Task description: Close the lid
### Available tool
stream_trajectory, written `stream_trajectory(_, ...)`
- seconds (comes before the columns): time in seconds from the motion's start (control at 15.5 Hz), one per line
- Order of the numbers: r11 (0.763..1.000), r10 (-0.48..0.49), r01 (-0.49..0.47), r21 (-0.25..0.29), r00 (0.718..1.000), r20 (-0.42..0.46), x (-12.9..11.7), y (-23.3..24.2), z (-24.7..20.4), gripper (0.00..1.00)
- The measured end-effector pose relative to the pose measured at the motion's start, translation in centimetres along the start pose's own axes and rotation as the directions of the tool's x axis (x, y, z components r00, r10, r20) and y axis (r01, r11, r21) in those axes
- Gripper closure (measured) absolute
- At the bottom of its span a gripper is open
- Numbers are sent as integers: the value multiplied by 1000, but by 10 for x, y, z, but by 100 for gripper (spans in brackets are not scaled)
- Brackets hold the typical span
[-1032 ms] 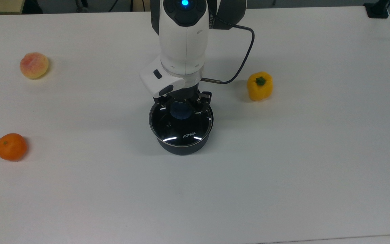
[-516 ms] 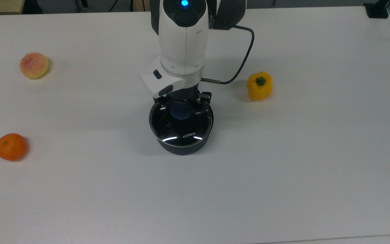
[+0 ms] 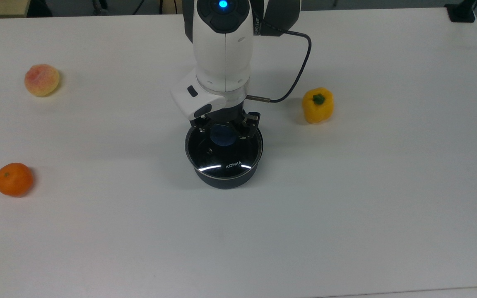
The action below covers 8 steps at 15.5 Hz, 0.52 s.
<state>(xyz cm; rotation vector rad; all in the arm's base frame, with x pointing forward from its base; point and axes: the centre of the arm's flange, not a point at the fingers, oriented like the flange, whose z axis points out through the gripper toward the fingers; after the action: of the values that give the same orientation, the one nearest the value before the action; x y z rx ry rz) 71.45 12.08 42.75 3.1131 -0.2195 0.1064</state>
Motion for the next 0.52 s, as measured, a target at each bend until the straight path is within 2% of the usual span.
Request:
stream_trajectory(0.13,1000,8,-8,16,1000,6,0,0,1,32)
stream_trajectory(0.19,1000,12,-12,26,1000,12,-1,-1,2,28)
stream_trajectory(0.26,999,12,-12,29,1000,20,-2,-2,5,22)
stream_trajectory(0.39,1000,8,-9,30,999,31,-4,-4,10,3)
stream_trajectory(0.52,1000,6,-7,30,999,34,-5,-5,11,0)
